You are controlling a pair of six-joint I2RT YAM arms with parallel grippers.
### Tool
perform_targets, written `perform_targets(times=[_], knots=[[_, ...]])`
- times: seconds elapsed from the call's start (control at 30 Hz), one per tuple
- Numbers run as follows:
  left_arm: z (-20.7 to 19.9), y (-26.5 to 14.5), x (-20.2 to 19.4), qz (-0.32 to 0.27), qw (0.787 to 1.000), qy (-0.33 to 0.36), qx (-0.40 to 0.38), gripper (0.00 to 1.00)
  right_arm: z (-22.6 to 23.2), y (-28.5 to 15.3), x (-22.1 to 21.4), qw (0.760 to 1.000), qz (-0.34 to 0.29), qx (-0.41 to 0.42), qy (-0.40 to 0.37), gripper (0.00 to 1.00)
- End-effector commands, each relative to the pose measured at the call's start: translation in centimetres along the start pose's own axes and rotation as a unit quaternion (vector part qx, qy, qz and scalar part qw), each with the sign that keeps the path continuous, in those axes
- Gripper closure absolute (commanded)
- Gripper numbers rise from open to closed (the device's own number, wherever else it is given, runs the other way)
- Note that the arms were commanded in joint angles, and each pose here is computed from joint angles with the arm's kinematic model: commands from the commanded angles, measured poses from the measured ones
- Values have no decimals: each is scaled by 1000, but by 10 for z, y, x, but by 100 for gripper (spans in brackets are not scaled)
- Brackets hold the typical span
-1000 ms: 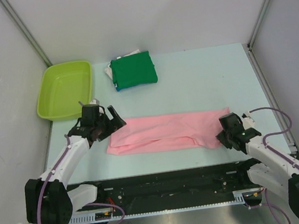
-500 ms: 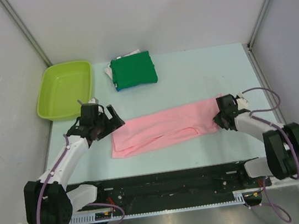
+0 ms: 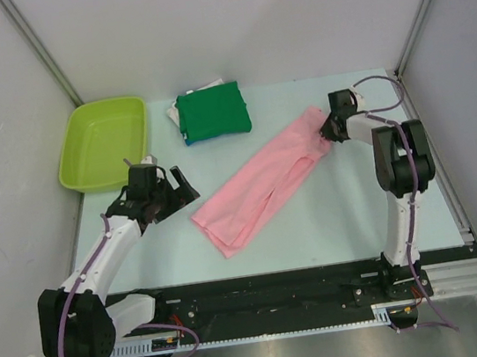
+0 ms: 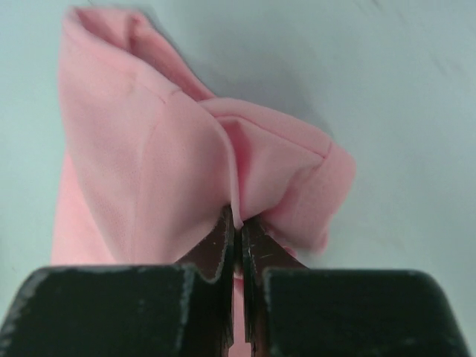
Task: Fold and stack the t-shirts
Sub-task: Fold the tshirt
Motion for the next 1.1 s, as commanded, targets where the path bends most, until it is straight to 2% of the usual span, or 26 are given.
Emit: perform_targets(times=[0.0,0.07,0.1,0.17,0.23,0.33,0.37,0.47,0.5,0.53,0.57,0.6,0.67,0.7,0.77,0.8,0.83,0.9,0.97,1.0,1.03,1.07], knots=[[-13,-11,13,-28,999,5,-31,0,50,33,31,997,-1,69,-32,100],[-14,-10,12,-26,999,4,-33,0,57,56,21,996,34,76,-42,100],[-15,-10,12,-25,999,4,-37,0,86,51,46,993,9,107,-45,100],[-16,-8,11,-24,999,0,-41,0,94,66,40,991,25,112,-65,100],[-19,-7,11,-25,998,1,-50,0,117,63,55,986,9,141,-87,98],[-19,-5,9,-20,998,3,-52,0,123,59,63,984,-1,143,-108,45],[-19,-4,7,-17,999,4,-51,0,123,47,78,984,-32,127,-119,2],[-19,-4,5,-17,998,8,-55,0,92,31,93,986,-87,47,-137,0],[-19,-5,5,-20,998,10,-56,0,100,-7,115,981,-125,59,-133,0],[-20,-5,6,-22,998,12,-56,0,100,-21,123,978,-151,65,-129,0],[-19,-5,6,-24,998,13,-54,0,78,-21,105,981,-134,44,-136,0],[-19,-4,6,-23,998,15,-53,0,84,-58,117,978,-156,63,-124,0],[-20,-4,6,-20,998,17,-54,0,61,-69,88,984,-120,50,-121,0],[-19,-3,5,-18,998,16,-54,0,57,-91,84,986,-117,52,-104,0],[-20,-3,4,-17,998,11,-59,0,49,-106,60,988,-97,46,-109,0],[-21,-4,3,-17,998,9,-63,0,33,-105,37,990,-71,26,-116,0],[-23,-7,4,-23,997,8,-69,0,32,-124,29,991,-67,31,-112,0],[-21,-7,2,-25,997,8,-66,0,20,-134,-17,993,-25,35,-108,0],[-19,-7,1,-26,998,6,-62,0,25,-161,-46,992,6,87,-94,0],[-20,-7,0,-22,998,6,-63,0,8,-160,-70,992,32,84,-87,0],[-19,-7,1,-23,998,6,-59,0,13,-180,-79,990,48,123,-51,0],[-18,-7,1,-23,998,4,-55,0,15,-189,-97,987,63,143,-49,0]])
Point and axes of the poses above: each gripper's point midway between its finger pads, its own y axis out along the fingers, its own z axis along the line the jaws close on, x = y × z, the point moved 4 cm from there along -y, back along the fingers, and after that the axes turned 4 degrees about y, right-handed, at the moved point
